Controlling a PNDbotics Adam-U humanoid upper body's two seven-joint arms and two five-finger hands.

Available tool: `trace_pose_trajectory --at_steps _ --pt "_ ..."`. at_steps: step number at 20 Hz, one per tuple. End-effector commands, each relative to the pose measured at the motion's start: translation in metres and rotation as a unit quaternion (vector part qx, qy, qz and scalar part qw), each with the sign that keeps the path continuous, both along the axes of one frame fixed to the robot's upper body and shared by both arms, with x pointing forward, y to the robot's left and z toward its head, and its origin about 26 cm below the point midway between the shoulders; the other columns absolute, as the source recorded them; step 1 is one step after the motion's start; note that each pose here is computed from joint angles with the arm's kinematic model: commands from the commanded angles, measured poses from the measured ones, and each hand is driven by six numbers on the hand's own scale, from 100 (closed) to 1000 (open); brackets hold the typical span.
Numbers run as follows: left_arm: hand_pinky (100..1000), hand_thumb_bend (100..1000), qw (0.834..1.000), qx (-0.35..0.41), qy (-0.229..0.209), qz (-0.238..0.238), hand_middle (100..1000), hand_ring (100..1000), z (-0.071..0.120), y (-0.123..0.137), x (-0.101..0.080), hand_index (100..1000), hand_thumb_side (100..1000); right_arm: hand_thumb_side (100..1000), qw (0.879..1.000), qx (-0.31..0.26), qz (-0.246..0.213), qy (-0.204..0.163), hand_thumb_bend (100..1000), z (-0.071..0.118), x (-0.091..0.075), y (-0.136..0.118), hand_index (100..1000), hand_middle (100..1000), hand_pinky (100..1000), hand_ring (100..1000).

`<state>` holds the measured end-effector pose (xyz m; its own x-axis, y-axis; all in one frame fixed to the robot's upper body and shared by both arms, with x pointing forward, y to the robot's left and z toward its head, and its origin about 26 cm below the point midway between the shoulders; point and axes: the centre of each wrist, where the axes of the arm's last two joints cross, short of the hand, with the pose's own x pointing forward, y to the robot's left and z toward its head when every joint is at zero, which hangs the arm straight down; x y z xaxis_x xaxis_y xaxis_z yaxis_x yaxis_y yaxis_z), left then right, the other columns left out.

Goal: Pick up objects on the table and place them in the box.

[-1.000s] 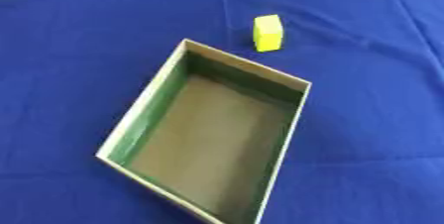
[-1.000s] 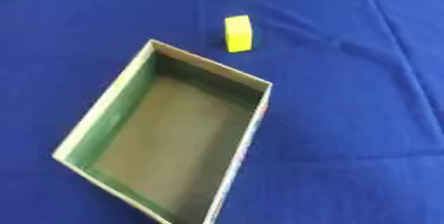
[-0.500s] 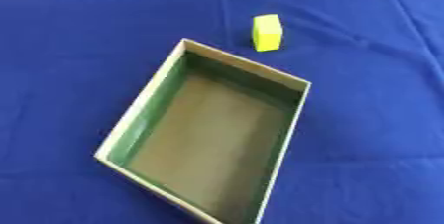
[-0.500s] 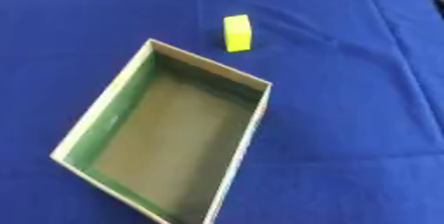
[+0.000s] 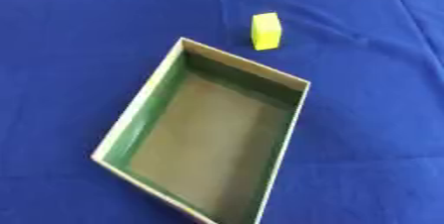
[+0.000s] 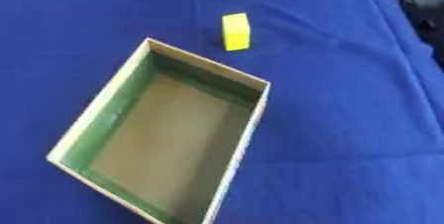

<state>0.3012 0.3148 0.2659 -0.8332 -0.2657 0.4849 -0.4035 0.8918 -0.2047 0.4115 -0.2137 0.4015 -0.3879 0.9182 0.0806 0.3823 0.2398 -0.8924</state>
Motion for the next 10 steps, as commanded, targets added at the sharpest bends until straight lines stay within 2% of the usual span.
trace_pose_trajectory --at_steps 1,7,10 --pt "573 100 1.0 0.018 -0.016 -0.001 716 714 0.012 0.0 -0.004 761 1000 996 1.0 -0.013 -0.021 0.002 173 0.012 0.006 -0.012 910 798 778 841" --pt "573 100 1.0 0.018 -0.016 -0.002 717 714 0.012 0.0 -0.004 761 1000 979 0.997 -0.042 -0.045 0.051 196 0.004 0.028 -0.026 930 817 790 860" --pt "573 100 1.0 0.016 -0.015 -0.004 717 714 0.011 -0.001 -0.004 761 1000 992 0.989 -0.099 -0.079 0.08 235 0.001 0.05 -0.034 932 825 795 865"
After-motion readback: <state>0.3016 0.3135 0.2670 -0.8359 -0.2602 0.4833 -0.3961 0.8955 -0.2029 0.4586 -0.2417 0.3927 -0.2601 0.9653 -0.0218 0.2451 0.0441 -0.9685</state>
